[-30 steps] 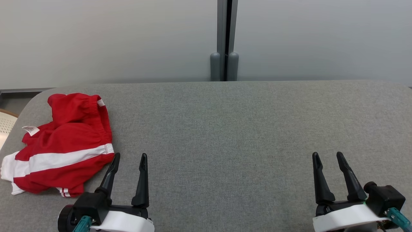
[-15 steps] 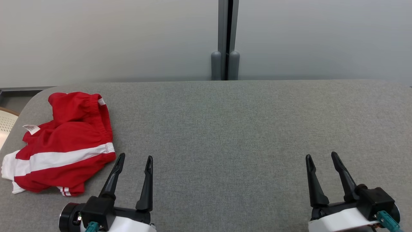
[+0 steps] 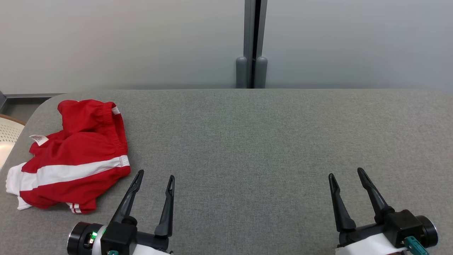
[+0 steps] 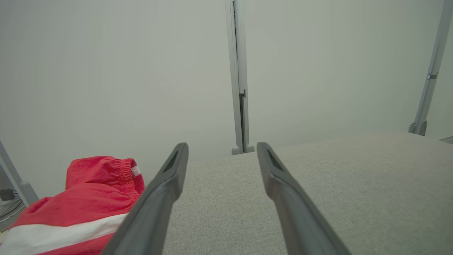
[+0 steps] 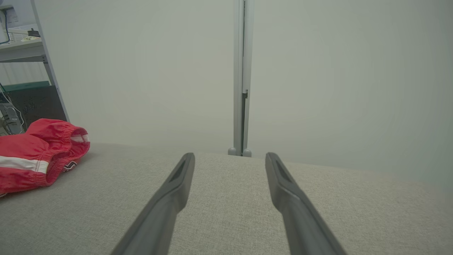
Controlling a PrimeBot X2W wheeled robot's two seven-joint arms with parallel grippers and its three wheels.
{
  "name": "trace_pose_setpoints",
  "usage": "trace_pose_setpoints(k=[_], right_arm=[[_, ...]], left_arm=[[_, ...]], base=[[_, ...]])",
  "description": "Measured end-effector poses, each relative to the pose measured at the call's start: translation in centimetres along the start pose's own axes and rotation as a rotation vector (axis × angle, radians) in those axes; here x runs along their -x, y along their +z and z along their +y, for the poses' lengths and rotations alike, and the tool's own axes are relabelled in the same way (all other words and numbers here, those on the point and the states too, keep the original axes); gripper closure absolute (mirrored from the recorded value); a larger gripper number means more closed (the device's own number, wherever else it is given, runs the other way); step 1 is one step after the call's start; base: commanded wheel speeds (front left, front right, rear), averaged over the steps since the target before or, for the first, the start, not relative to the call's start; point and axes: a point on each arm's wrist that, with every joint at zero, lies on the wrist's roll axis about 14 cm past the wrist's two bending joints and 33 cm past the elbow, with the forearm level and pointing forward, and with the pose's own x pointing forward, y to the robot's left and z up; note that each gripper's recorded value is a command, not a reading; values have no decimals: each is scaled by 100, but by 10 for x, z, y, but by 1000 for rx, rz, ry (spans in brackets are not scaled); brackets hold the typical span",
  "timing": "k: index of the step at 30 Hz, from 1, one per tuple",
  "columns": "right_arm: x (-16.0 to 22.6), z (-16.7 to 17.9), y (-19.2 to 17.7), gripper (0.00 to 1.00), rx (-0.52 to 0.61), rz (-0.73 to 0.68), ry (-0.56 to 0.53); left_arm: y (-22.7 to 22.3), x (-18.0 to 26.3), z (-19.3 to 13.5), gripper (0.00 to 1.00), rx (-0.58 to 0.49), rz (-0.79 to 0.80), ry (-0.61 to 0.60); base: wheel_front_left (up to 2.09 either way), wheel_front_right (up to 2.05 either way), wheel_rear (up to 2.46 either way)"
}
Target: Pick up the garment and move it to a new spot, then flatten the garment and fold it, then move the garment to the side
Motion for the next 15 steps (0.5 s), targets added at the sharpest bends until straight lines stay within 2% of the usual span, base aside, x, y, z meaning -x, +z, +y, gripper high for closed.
trace_pose_setpoints(k=[15], right_arm=[[0,8,1,0,27,-6,30]], left_arm=[[-2,8,2,0,-22,7,3]], base=[[0,0,0]])
